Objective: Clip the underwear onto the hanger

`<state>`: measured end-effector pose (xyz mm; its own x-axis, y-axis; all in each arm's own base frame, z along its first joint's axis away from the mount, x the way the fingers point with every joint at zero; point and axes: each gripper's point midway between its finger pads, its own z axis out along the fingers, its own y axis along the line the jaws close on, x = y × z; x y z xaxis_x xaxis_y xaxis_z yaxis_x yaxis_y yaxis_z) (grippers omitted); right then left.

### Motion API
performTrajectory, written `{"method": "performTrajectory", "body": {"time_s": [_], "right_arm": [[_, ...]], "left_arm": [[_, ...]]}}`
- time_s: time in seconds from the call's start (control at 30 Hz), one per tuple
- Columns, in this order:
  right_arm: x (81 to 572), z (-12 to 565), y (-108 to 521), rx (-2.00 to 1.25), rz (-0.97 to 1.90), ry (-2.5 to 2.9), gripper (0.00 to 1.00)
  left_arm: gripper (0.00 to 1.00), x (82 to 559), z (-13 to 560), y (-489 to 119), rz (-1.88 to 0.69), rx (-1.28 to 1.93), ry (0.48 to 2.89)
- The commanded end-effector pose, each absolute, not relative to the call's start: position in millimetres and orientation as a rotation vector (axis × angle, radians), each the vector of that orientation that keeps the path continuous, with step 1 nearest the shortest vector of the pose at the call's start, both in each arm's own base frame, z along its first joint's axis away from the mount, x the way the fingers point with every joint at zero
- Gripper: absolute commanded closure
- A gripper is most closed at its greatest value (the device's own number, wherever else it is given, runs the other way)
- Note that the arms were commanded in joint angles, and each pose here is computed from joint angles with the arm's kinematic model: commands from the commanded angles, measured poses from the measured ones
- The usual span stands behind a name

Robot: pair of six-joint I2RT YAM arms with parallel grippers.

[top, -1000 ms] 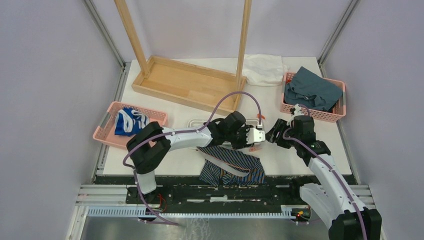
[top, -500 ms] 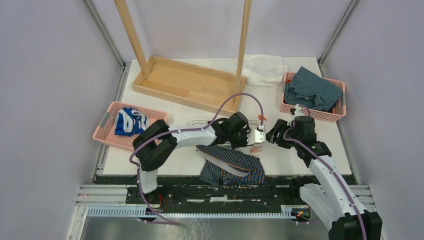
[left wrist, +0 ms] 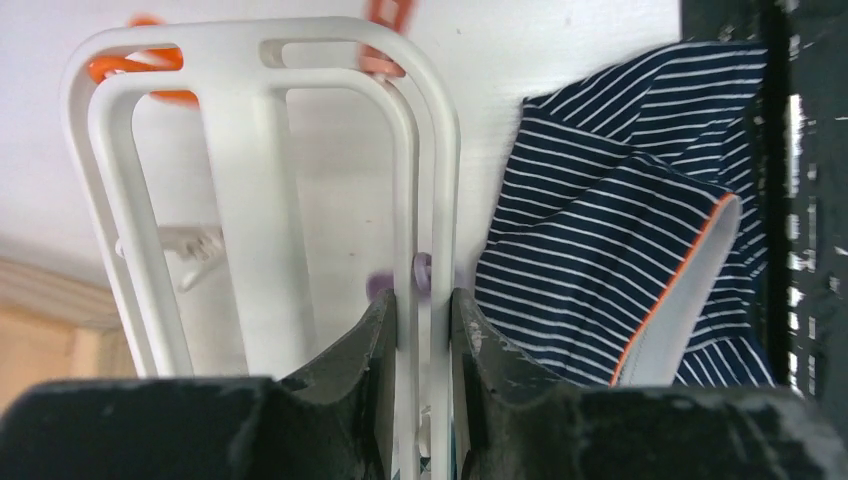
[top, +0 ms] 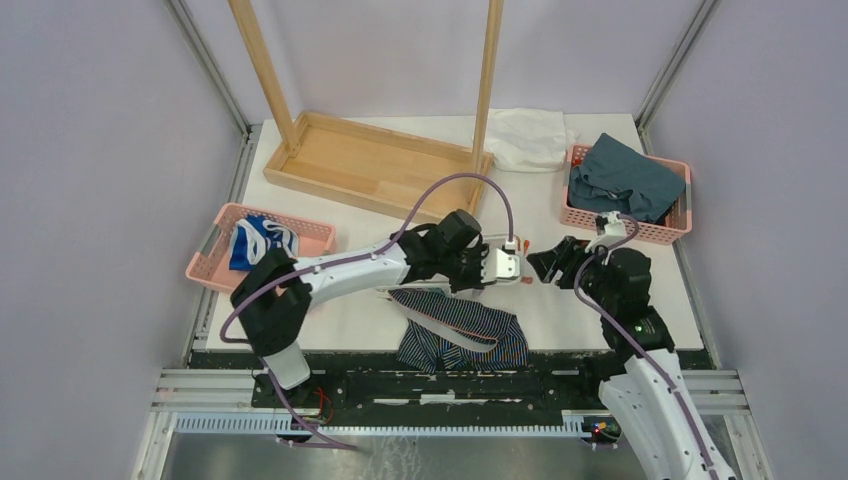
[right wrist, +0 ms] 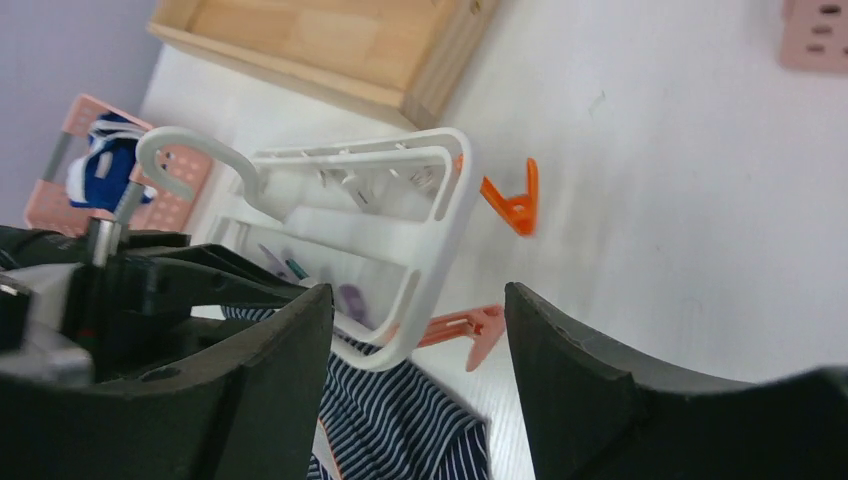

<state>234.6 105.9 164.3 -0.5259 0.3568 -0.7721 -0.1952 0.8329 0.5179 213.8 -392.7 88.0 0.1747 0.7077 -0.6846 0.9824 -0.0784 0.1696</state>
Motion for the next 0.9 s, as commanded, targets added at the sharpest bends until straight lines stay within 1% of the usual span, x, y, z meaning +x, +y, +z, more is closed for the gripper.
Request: {"method": "performTrajectory", "body": {"time_s": [0.0, 0.17, 0.3, 0.4, 0.53, 0.67, 0.8, 0.87], "right_arm": [[243.7, 210.9, 113.1, 0.016, 0.745, 1.725, 0.27], [240.8, 247.9, 111.2, -0.019, 0.76, 1.456, 0.18], [234.7, 271.1, 114.6, -0.09, 0.772, 1.277, 0.17], [236.4, 274.3, 127.8, -0.203, 0.789, 1.265, 0.18], [236.0, 282.0, 154.1, -0.364, 0.9, 1.244, 0.23], [231.4, 287.3, 174.0, -0.491, 0.982, 1.224, 0.24], [215.5, 292.5, 195.1, -0.675, 0.923, 1.125, 0.25], [204.3, 278.0, 211.4, -0.854, 0.88, 1.137, 0.25]], "left_arm": [[0.97, 212.2, 159.1, -390.7, -0.641, 1.778, 1.394], [0.97, 212.8, 172.4, -367.7, -0.637, 1.741, 1.383], [0.97, 213.1, 178.4, -347.9, -0.624, 1.738, 1.368], [0.97, 208.6, 180.7, -335.0, -0.619, 1.757, 1.359], [0.97, 200.0, 176.9, -324.4, -0.624, 1.811, 1.349], [0.97, 193.1, 170.0, -318.5, -0.637, 1.857, 1.357], [0.97, 189.2, 163.5, -310.0, -0.632, 1.893, 1.385], [0.97, 187.4, 160.9, -305.2, -0.622, 1.904, 1.39]]}}
